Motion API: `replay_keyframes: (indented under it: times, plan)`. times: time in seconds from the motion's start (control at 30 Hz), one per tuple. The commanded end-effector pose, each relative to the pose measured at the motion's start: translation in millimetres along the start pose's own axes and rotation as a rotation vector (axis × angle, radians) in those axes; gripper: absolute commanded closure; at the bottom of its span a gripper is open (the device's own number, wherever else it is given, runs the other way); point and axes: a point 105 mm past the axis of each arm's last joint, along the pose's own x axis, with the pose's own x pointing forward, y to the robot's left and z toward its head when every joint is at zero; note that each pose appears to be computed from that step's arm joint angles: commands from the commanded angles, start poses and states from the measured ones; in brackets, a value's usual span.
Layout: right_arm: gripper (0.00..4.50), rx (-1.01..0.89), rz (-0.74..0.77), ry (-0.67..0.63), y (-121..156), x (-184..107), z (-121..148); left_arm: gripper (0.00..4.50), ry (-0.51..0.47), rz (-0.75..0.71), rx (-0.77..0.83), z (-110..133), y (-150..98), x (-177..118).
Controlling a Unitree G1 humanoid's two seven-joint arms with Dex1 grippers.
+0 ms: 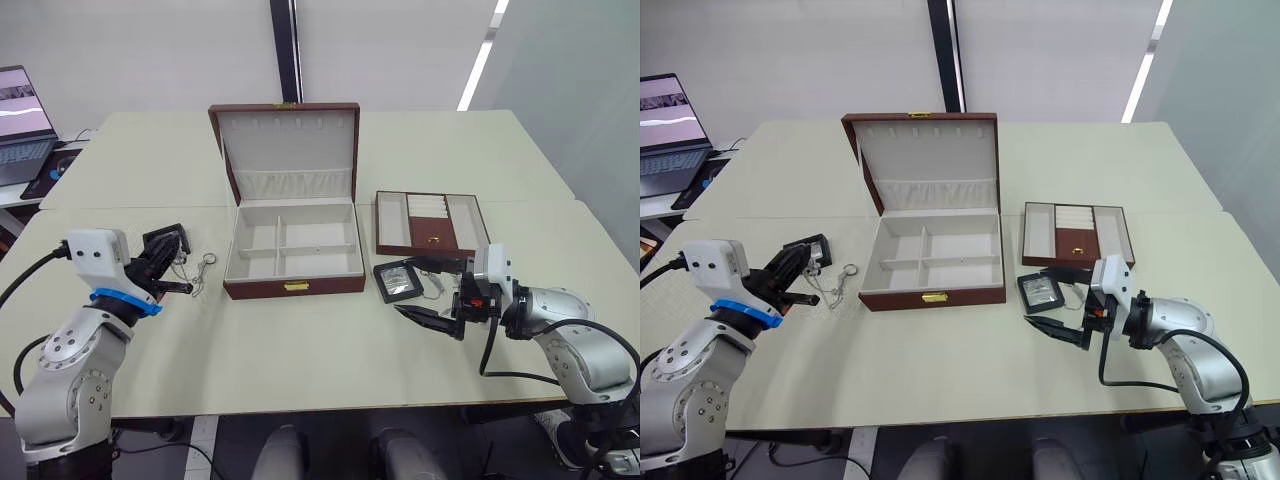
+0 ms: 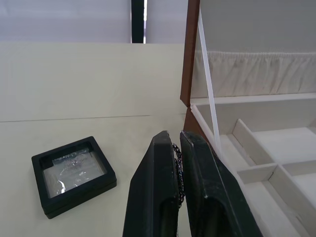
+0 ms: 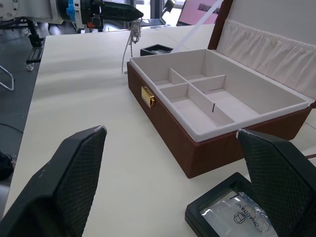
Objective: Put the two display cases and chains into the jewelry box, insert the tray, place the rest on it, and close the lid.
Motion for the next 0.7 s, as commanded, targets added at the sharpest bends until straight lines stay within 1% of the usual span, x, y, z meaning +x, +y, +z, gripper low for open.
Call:
replay_keyframes:
  times: [0.03, 0.37, 0.47, 0.7]
  plan:
    - [0.0, -0.045, -0.01, -0.036, -1.9, -3.6, 15.9, 4.28, -0.048, -0.025, 0.026, 16.2, -6.9, -0.5]
    - [0.0, -0.037, -0.004, -0.031, -1.3, -3.0, 15.0, 4.28, -0.035, -0.005, 0.033, 14.8, -3.0, -6.4]
    - [0.0, -0.031, 0.001, -0.028, -0.5, -2.0, 13.9, 4.28, -0.011, 0.054, 0.05, 10.8, 15.1, -17.2]
    - [0.0, -0.018, 0.027, -0.034, 3.1, 2.3, 14.2, 4.28, 0.018, 0.1, 0.053, 3.6, 30.4, -29.8]
